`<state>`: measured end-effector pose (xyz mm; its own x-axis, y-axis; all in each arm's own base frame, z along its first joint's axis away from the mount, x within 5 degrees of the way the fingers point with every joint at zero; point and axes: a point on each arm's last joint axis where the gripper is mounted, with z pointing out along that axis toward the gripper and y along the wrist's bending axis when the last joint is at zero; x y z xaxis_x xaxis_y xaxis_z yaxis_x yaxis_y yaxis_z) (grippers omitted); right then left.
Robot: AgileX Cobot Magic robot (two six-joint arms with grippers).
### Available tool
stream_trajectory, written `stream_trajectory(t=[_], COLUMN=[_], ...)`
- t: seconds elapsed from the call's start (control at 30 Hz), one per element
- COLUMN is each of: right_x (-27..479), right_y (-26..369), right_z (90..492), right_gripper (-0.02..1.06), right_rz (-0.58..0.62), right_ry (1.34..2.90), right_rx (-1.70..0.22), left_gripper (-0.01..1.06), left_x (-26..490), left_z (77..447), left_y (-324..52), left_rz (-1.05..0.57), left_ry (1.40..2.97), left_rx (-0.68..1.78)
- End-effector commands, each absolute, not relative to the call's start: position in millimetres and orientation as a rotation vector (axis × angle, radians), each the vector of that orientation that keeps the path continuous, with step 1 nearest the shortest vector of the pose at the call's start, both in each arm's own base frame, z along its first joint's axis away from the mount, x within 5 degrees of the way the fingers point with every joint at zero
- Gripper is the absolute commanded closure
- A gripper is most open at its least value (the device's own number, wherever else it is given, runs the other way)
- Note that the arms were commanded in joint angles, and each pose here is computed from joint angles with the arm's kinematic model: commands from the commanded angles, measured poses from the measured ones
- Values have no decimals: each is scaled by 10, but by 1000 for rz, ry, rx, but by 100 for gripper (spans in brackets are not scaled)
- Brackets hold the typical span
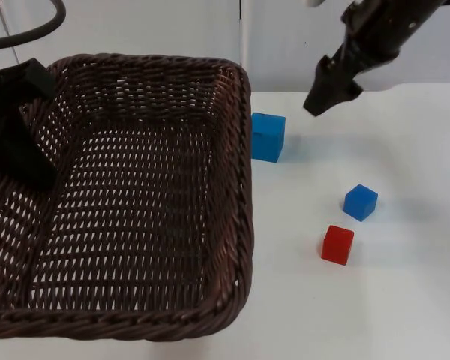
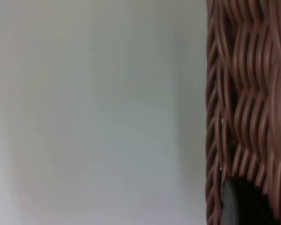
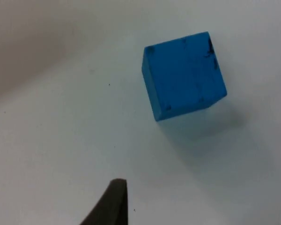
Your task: Pick up the basket with the left hand and place the largest block into the basket with the right hand.
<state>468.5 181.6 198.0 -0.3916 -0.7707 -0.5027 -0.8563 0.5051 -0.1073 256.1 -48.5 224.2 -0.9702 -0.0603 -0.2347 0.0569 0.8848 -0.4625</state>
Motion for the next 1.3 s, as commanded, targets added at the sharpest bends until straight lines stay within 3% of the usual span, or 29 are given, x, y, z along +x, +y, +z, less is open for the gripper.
stream_trajectory(t=[0.0,0.23,0.53,1.27], right_x=[4707,4781,4840,4998], right_y=[1896,2123,2288,2371], right_z=[1941,1617,1334,945], right_gripper=[-1,-1,-1,0], right_rz=[240,216,253,276], right_ry=[2233,2168,2095,2070], right_rx=[-1370,-1463,-1430,-1377], left_gripper=[105,105,105,105], left_x=[2558,2556,2552,2554], left_z=[2283,2283,2282,2283], left_y=[-496,-497,-498,-497], left_rz=[-737,-738,-742,-739], left_ry=[2788,2789,2793,2791], left_rx=[-29,-29,-27,-28])
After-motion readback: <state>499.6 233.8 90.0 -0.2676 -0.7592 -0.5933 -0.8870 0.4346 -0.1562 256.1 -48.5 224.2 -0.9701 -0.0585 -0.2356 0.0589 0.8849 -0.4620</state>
